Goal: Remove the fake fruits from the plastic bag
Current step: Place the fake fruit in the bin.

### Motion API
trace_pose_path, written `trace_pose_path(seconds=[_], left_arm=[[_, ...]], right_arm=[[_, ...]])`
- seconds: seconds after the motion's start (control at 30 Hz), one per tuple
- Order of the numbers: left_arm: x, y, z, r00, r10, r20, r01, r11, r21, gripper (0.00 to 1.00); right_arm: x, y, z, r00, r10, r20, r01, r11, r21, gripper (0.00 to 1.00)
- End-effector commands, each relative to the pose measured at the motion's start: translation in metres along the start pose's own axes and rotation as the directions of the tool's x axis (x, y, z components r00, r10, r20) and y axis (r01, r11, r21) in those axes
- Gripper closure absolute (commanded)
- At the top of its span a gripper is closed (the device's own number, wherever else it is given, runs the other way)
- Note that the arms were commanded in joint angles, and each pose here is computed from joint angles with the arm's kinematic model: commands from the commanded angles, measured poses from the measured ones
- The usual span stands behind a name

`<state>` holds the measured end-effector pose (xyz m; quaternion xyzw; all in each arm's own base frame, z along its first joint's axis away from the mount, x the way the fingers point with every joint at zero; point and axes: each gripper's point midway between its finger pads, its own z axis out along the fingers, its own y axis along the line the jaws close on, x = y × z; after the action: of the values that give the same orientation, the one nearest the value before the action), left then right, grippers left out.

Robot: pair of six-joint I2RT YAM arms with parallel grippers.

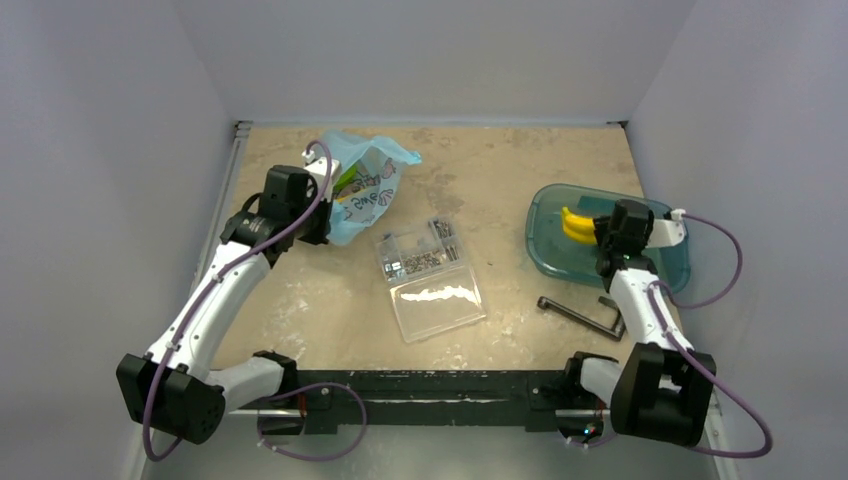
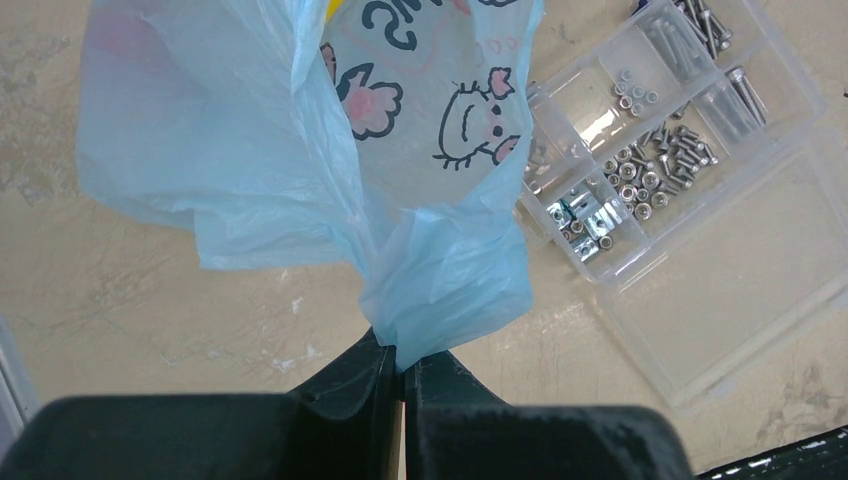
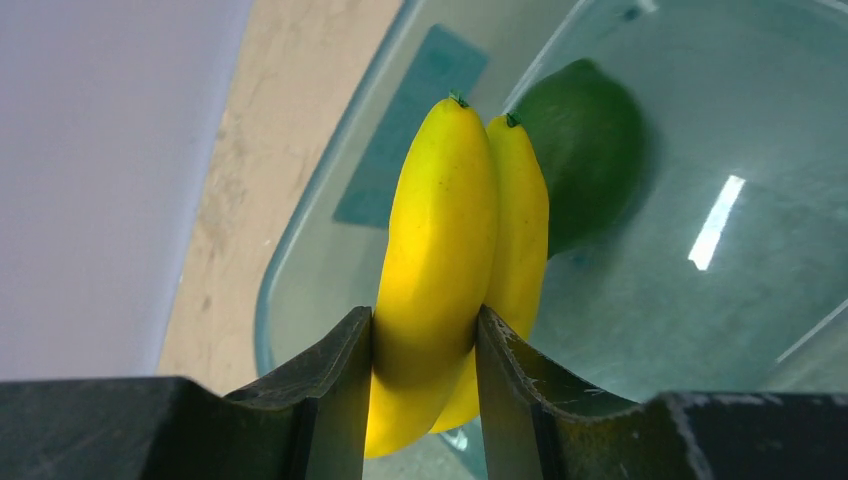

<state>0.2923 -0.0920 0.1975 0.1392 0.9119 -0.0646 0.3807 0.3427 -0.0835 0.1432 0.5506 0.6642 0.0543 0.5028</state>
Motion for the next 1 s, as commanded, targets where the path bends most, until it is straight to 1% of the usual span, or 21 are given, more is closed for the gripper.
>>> trace_pose_path(seconds=[0.0, 0.17, 0.37, 0.47, 0.53, 0.6, 0.63, 0.7, 0.8, 0.83, 0.9, 0.97], left_arm=[[-0.02, 0.001, -0.008, 0.998, -0.02, 0.058, 0.02, 1.0, -0.005, 1.0], [-0.018, 0.001, -0.006, 0.999, -0.021, 0.047, 0.021, 1.0, -0.006, 1.0], [-0.018, 0.002, -0.007, 0.998, -0.02, 0.054, 0.021, 1.0, -0.012, 1.0], [-0.016, 0.001, -0.007, 0.999, -0.022, 0.046, 0.023, 1.0, -0.011, 1.0], [-0.015, 0.002, -0.004, 0.999, -0.023, 0.043, 0.023, 1.0, -0.015, 1.0], [-0.016, 0.002, -0.006, 0.999, -0.021, 0.038, 0.021, 1.0, -0.013, 1.0], [-0.017, 0.002, -0.007, 0.999, -0.021, 0.039, 0.022, 1.0, -0.012, 1.0], [-0.016, 0.002, -0.007, 0.999, -0.023, 0.046, 0.024, 1.0, -0.014, 1.0], [-0.018, 0.002, -0.007, 0.998, -0.022, 0.05, 0.023, 1.0, -0.015, 1.0], [-0.017, 0.002, -0.007, 0.999, -0.021, 0.045, 0.022, 1.0, -0.014, 1.0], [-0.016, 0.002, -0.005, 0.999, -0.022, 0.041, 0.023, 1.0, -0.015, 1.0], [-0.016, 0.002, -0.006, 0.999, -0.021, 0.038, 0.022, 1.0, -0.015, 1.0]], right_arm=[[-0.013, -0.035, 0.008, 1.0, 0.015, 0.006, -0.016, 0.995, 0.094, 0.98], [-0.02, -0.064, 0.02, 1.0, -0.006, 0.015, 0.003, 0.982, 0.189, 0.9], [-0.006, -0.102, 0.034, 0.999, 0.051, -0.002, -0.049, 0.96, 0.276, 0.8], [0.0, -0.113, 0.037, 0.998, 0.057, -0.015, -0.05, 0.952, 0.302, 0.77], [0.001, -0.117, 0.036, 0.998, 0.054, -0.013, -0.047, 0.949, 0.31, 0.71], [0.001, -0.119, 0.035, 0.999, 0.054, -0.003, -0.05, 0.951, 0.304, 0.62], [0.0, -0.117, 0.034, 0.999, 0.048, -0.002, -0.046, 0.955, 0.294, 0.56], [-0.002, -0.113, 0.03, 0.999, 0.034, -0.006, -0.031, 0.961, 0.275, 0.41], [-0.012, -0.104, 0.022, 0.999, 0.025, 0.024, -0.03, 0.97, 0.241, 0.17], [-0.017, -0.1, 0.02, 0.999, 0.017, 0.036, -0.024, 0.974, 0.226, 0.12], [-0.024, -0.092, 0.014, 0.999, 0.004, 0.041, -0.012, 0.979, 0.202, 0.07], [-0.03, -0.078, 0.01, 0.999, -0.022, 0.046, 0.015, 0.989, 0.144, 0.01]])
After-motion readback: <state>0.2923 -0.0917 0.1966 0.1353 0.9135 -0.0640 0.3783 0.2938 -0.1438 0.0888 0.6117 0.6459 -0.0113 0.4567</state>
